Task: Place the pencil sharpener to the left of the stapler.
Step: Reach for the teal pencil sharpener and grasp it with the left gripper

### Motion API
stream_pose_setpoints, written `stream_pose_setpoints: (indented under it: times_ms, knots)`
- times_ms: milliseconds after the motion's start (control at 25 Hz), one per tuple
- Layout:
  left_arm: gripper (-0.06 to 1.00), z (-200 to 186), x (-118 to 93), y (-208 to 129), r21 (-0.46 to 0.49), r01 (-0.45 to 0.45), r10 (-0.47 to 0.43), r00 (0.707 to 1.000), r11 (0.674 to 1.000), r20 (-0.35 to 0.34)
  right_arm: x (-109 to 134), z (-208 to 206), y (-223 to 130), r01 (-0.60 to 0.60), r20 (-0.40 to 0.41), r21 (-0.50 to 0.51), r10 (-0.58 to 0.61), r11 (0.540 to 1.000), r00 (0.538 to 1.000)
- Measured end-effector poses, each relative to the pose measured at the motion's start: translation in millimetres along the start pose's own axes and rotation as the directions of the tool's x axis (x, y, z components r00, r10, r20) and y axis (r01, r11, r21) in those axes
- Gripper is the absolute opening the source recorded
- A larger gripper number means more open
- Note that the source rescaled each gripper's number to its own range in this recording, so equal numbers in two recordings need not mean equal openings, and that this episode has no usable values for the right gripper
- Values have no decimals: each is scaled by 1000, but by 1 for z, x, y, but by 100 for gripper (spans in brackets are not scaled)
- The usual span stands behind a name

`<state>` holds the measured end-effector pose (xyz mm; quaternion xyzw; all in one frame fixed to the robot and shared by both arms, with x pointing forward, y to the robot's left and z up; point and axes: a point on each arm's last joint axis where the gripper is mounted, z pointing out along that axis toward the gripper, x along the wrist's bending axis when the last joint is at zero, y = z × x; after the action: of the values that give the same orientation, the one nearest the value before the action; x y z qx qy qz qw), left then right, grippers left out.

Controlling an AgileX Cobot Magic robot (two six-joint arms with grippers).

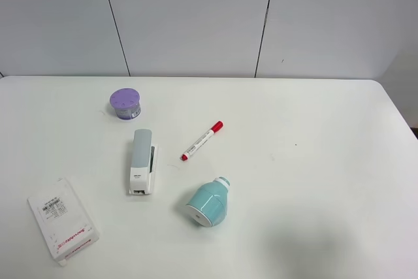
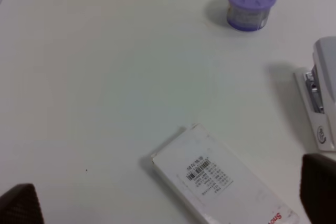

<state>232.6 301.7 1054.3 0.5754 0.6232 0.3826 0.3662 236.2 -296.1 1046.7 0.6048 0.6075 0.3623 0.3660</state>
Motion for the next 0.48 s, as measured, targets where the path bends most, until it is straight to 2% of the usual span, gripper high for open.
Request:
stream_pose_setpoints:
  times_ms: [480]
  knots:
    - [100,0,0,0,0,0,0,1000,1000,1,0,0,0,0,0,0,0,1000,1000]
